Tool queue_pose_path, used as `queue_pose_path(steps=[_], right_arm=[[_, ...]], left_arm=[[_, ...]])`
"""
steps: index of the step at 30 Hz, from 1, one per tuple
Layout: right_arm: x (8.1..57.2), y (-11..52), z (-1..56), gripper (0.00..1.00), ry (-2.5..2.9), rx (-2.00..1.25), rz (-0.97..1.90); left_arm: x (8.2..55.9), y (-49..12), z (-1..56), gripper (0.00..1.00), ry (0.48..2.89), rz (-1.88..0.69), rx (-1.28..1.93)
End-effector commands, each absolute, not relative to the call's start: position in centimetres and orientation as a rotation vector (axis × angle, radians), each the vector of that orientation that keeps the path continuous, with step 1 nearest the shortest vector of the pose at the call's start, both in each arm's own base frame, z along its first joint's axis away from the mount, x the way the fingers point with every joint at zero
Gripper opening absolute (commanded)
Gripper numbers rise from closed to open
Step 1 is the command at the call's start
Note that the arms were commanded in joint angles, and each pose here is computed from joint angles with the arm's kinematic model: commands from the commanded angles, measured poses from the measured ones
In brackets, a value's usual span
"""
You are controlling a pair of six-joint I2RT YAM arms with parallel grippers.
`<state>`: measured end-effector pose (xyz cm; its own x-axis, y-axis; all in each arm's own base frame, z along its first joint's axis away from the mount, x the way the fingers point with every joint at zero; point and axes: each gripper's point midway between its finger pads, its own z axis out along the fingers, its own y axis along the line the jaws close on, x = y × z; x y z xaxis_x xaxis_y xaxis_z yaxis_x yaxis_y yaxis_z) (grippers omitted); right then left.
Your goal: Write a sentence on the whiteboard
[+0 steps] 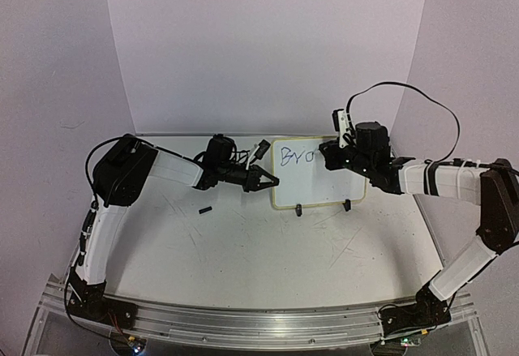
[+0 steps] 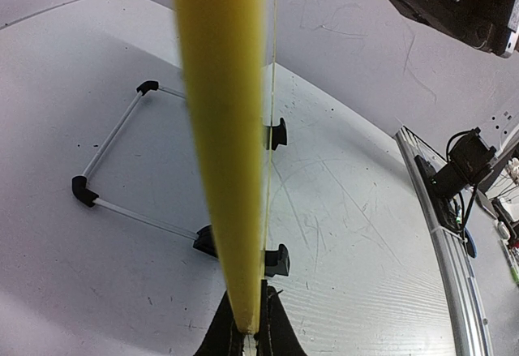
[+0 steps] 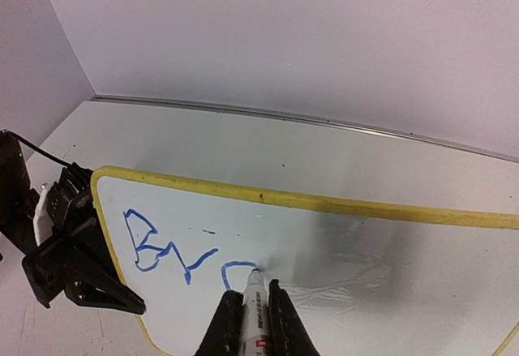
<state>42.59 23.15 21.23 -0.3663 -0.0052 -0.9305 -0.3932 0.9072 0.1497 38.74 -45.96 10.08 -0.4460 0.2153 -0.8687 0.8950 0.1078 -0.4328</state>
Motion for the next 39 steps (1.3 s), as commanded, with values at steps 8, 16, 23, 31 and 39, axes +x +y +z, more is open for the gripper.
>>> queue_pose_path(steps=[8, 16, 23, 31, 39], right_arm=[[43.2, 22.9, 22.4, 0.00, 1.876, -0.276, 0.414], [41.9, 22.3, 20.3, 0.00, 1.934, -0.271, 0.418], [41.5, 21.2, 20.4, 0.00, 1.928, -0.244, 0.376], [38.0, 24.0, 27.5, 0.00, 1.748, -0.385, 0.627], [40.2, 22.8, 26.5, 0.00, 1.775, -0.337, 0.523]], left_arm=[[38.8, -45.4, 6.9, 0.00, 1.866, -1.280, 1.107], [38.8, -45.2, 6.8, 0.00, 1.870, -1.272, 1.104], [38.9, -45.2, 6.8, 0.00, 1.872, -1.273, 1.104], [38.9, -45.3, 6.6, 0.00, 1.878, -1.273, 1.104], [39.0, -45.2, 6.8, 0.00, 1.879, -1.262, 1.102]])
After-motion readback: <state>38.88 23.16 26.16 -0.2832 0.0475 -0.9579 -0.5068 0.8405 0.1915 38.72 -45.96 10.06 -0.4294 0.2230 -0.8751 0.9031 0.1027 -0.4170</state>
